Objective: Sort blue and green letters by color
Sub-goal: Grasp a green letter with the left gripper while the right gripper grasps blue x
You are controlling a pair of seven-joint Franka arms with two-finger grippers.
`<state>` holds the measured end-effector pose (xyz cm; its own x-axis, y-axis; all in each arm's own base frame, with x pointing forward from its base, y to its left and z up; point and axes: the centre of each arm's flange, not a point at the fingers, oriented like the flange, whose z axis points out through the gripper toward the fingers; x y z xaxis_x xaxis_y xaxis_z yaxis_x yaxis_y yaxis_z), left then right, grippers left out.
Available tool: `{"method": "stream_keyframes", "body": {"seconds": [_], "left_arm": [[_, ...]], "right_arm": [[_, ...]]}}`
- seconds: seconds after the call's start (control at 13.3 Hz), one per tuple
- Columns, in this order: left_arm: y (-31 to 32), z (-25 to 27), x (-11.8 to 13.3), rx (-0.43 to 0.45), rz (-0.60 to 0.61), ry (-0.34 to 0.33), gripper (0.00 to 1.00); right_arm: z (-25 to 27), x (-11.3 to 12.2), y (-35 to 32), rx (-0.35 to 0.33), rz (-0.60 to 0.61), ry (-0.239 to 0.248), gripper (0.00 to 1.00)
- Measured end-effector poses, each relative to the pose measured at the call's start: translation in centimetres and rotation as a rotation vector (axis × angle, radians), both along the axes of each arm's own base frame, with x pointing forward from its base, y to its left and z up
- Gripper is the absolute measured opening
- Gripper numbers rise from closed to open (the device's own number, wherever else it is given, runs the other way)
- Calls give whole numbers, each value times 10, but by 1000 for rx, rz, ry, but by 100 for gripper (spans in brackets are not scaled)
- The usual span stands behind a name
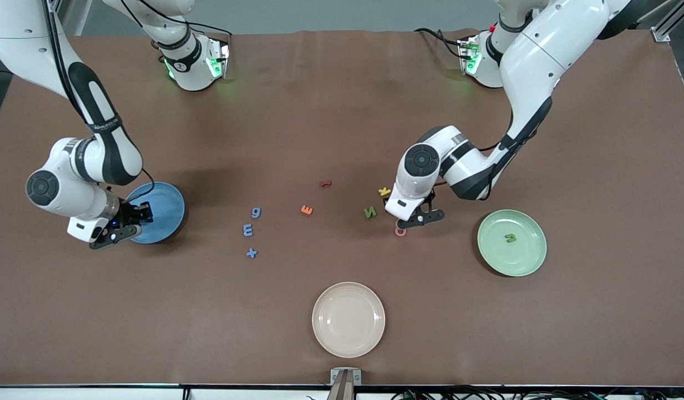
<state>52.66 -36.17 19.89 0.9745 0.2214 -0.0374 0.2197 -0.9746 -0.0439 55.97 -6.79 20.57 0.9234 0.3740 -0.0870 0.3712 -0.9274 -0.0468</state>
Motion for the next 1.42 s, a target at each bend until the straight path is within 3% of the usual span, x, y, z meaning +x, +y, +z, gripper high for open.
{"method": "stream_keyframes", "body": {"seconds": [0.3, 0.67, 0.9, 1.12, 1.27, 1.42], "left_arm": [[-4, -1, 14, -29, 17, -10, 72], [-2, -17, 18, -62, 30, -12, 63], [2, -21, 20, -56, 37, -10, 62], [5, -23, 22, -52, 40, -9, 61], [5, -25, 21, -51, 40, -6, 59], [5, -23, 23, -51, 42, -9, 41]], "right_arm": [[-10, -24, 4, 3, 1, 32, 35], [-12, -30, 4, 4, 0, 41, 38], [-5, -26, 13, 2, -10, 25, 65], [17, -8, 66, -17, -100, 10, 92], [41, 10, 121, -37, -200, 7, 92], [63, 26, 172, -51, -308, -7, 92]]}}
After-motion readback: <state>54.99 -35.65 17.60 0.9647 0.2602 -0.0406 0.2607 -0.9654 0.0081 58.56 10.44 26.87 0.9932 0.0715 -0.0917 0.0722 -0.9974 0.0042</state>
